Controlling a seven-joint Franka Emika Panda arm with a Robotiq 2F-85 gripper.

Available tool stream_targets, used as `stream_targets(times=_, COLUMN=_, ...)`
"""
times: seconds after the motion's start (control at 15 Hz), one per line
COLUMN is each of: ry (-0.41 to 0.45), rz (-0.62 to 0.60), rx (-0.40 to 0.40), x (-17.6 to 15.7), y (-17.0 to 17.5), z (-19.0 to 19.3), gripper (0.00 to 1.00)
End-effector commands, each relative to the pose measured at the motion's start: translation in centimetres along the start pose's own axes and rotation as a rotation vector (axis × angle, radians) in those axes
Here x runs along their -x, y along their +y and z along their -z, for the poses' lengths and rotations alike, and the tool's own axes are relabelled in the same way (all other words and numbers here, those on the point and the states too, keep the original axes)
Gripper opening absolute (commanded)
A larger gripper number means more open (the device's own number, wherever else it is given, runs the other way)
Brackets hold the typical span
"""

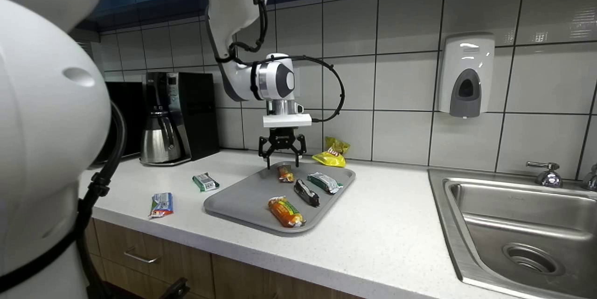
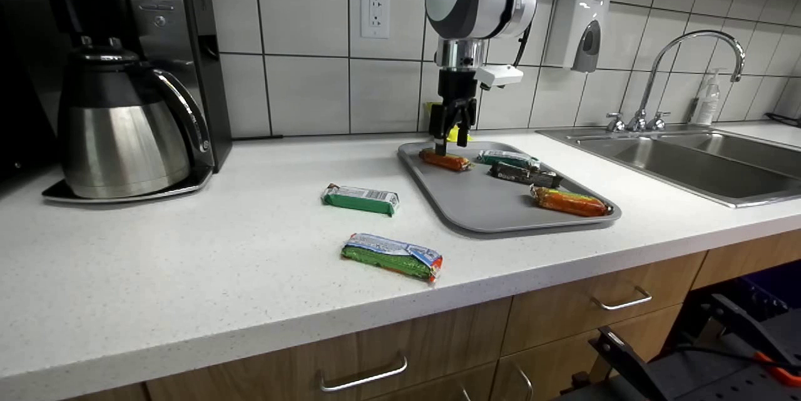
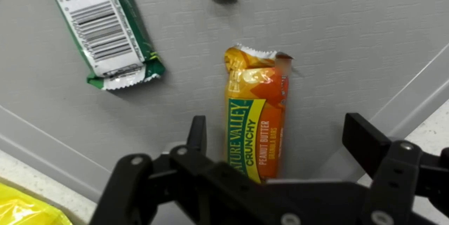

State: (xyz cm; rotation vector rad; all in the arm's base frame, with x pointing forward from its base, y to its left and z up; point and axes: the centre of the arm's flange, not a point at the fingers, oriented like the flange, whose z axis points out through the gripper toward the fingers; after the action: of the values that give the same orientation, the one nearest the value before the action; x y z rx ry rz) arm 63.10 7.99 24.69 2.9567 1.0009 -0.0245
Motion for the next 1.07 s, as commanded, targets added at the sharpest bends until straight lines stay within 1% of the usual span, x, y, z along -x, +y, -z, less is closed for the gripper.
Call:
stream_targets(times=0.0, ry=0.015, rz=0.029, rx=0.015, x=0.3, y=-2.0, z=1.3, gripper=1.00)
stream_targets(times=0.47, ry=0.030, rz=0.114, rx=0.026, x=-0.2, y=-5.4, z=2.8, gripper=1.00)
stream_targets(times=1.0, ry=0.069, rz=0.271, rx=0.022, x=-0.7, y=-11.2, z=2.7, gripper=1.00)
